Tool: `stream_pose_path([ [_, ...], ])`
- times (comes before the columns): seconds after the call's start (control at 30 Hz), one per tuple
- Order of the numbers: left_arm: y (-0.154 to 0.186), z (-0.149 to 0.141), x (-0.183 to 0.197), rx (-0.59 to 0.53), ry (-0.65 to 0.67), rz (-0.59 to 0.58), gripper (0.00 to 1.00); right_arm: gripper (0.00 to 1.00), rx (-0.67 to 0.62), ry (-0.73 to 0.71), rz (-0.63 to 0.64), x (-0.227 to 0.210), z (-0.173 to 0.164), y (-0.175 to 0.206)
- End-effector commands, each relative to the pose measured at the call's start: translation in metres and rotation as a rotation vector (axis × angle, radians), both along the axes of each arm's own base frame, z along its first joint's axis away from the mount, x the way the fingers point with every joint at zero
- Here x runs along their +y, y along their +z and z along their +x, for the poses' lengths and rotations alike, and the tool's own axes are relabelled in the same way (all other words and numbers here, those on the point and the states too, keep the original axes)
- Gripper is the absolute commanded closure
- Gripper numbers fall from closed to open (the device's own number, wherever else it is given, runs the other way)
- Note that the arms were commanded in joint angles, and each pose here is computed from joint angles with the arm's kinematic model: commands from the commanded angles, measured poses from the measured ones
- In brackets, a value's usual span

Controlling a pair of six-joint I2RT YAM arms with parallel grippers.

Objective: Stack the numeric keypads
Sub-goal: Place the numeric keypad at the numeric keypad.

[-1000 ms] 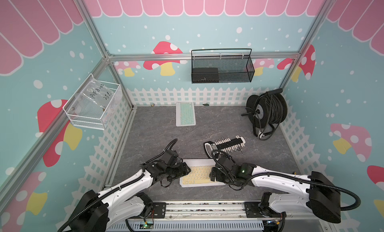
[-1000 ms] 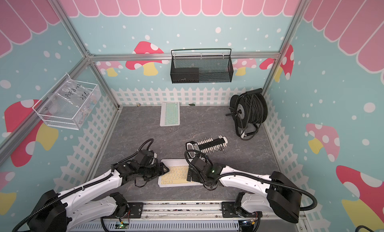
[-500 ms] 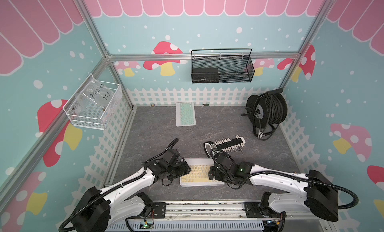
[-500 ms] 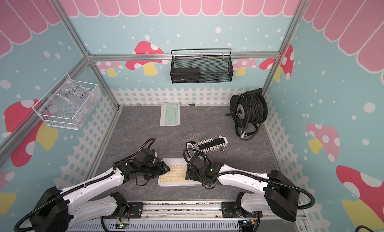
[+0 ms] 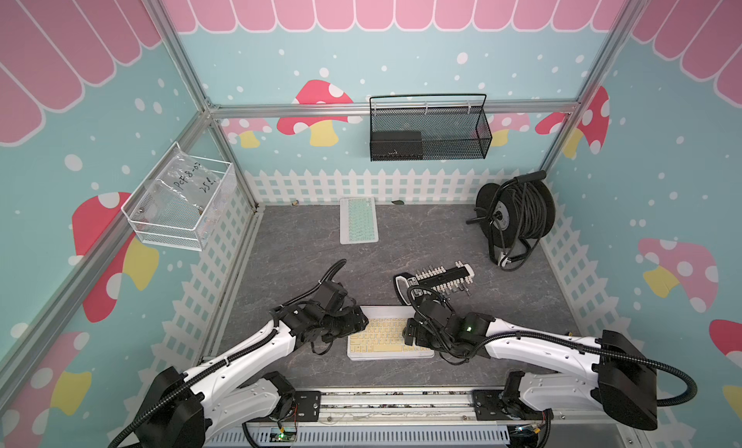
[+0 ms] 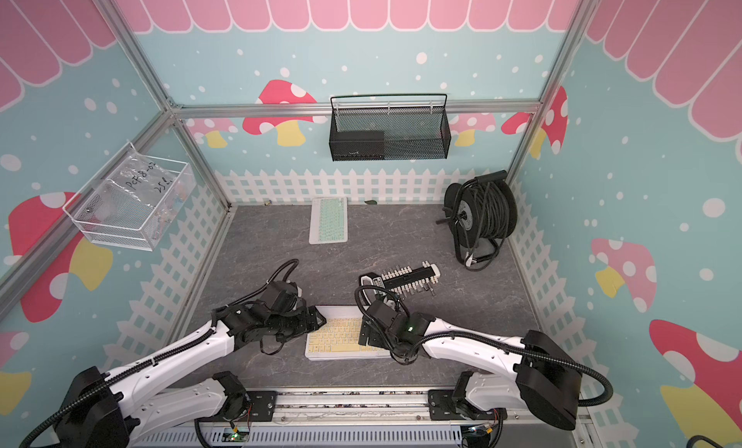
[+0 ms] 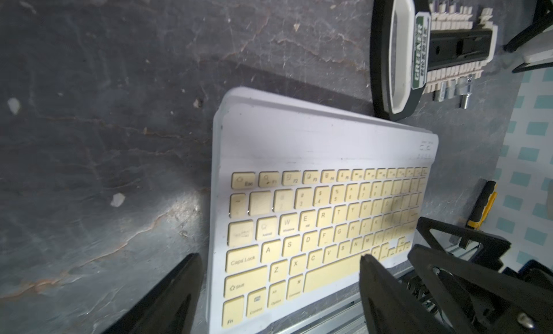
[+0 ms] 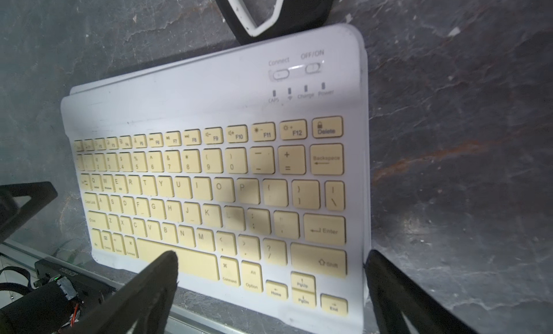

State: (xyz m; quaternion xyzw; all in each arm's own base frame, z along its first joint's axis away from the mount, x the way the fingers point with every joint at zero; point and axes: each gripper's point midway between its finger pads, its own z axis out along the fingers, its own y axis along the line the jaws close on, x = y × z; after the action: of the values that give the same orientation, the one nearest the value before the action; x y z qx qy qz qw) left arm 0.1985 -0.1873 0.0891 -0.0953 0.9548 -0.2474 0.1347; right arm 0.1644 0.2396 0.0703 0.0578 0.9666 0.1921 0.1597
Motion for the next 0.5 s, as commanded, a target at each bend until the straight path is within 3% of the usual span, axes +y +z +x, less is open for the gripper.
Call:
stream_pose_path([
  [0.0,0.004,0.014,0.006,-0.03,-0.03,0.08,0.15,0.0,-0.025,-0.029,-0.006,-0.003,0.003,0.006],
  [0.47,0.029,0.082,-0.027,-0.082,-0.126,0.104,0.15,0.0,0.028,0.055,0.013,-0.006,-0.023,0.025],
])
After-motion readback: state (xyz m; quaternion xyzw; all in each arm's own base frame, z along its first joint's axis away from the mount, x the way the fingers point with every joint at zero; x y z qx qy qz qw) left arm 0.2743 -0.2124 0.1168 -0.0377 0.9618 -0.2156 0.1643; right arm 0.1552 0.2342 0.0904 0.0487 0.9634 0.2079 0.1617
